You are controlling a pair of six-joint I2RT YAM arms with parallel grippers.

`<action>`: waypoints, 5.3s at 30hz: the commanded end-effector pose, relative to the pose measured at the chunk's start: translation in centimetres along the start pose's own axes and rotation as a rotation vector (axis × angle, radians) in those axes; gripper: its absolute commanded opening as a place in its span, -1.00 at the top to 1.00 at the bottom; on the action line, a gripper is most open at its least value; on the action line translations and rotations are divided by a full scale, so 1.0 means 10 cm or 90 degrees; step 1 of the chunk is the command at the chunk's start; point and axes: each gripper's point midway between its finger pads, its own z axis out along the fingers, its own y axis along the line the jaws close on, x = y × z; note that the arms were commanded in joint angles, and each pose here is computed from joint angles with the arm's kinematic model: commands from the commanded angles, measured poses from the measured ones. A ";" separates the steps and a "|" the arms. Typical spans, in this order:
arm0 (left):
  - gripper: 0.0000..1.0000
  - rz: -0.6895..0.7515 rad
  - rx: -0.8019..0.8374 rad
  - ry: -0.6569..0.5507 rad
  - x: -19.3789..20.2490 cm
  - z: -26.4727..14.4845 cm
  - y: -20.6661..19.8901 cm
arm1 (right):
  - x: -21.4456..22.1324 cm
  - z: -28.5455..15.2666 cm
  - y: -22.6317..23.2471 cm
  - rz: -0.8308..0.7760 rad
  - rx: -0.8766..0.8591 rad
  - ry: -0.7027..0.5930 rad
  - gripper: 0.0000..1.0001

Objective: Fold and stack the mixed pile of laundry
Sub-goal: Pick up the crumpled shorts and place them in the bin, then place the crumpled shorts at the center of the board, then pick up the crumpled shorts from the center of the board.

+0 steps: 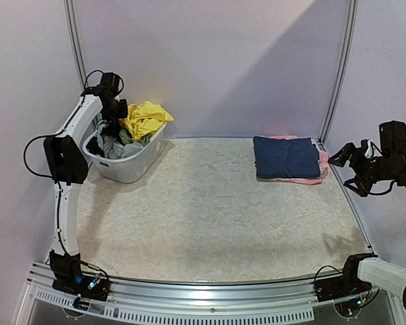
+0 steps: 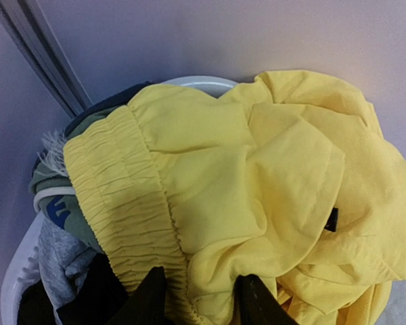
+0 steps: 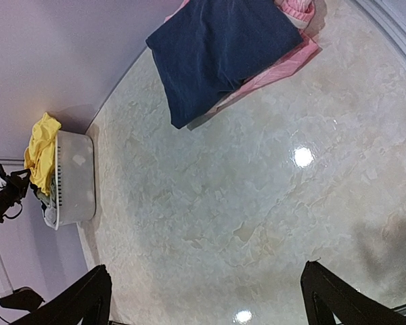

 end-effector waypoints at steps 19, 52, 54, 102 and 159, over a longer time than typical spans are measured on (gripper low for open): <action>1.00 -0.099 0.100 -0.184 -0.90 -0.91 -0.13 | 0.00 -0.02 0.03 0.013 -0.021 -0.013 -0.98; 1.00 0.085 0.647 -0.171 0.13 -4.31 -2.00 | -0.24 0.07 0.61 -0.136 -0.201 -0.042 -0.98; 1.00 0.104 0.693 -0.141 0.31 -4.49 -2.10 | -0.24 0.06 0.63 -0.146 -0.204 -0.046 -0.98; -0.82 0.139 0.284 0.320 2.24 -1.93 -2.19 | 2.68 1.18 0.43 -0.519 -0.164 0.355 -0.52; -0.50 0.027 0.571 0.354 2.44 -0.85 -3.54 | 1.06 0.87 -0.27 -0.468 0.283 0.114 1.00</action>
